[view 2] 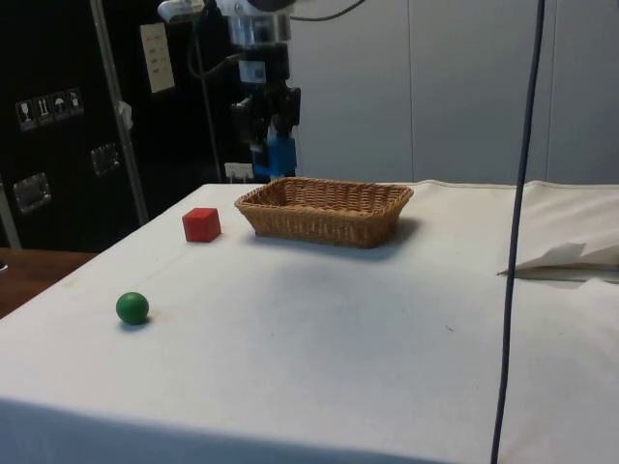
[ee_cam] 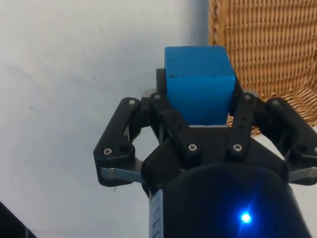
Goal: Place all non-red objects into the basket.
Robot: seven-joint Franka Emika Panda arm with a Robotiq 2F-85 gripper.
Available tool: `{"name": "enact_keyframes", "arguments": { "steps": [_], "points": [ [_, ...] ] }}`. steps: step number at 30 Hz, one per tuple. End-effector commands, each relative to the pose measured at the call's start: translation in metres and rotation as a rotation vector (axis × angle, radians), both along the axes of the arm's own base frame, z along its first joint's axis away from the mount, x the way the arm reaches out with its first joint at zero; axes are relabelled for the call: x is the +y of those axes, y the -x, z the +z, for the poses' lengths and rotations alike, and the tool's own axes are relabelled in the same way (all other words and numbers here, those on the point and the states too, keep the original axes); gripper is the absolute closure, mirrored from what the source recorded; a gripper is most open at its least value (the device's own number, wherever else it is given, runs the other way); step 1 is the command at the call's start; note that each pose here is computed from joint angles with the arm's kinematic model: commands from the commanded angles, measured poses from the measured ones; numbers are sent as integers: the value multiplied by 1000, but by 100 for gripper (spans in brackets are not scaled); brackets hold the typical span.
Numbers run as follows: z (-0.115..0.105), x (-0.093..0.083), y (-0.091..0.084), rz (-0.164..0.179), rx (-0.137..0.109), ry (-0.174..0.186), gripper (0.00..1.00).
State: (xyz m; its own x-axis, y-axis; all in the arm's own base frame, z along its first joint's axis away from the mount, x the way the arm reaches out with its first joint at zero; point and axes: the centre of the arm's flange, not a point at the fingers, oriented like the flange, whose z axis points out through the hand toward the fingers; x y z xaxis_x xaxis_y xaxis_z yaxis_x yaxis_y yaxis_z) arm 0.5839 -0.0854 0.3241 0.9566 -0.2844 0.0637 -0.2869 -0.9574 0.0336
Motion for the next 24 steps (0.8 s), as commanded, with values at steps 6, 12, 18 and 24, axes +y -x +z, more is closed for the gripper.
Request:
{"name": "enact_keyframes", "arguments": {
  "steps": [6, 12, 18, 24],
  "points": [
    [0, -21, -6, -2, -3, -6, 97],
    [-1, -40, -8, -4, -8, -5, 97],
    [-5, -58, -8, -7, -10, -9, 97],
    [-13, -81, -6, -11, -10, -17, 97]
  ]
}}
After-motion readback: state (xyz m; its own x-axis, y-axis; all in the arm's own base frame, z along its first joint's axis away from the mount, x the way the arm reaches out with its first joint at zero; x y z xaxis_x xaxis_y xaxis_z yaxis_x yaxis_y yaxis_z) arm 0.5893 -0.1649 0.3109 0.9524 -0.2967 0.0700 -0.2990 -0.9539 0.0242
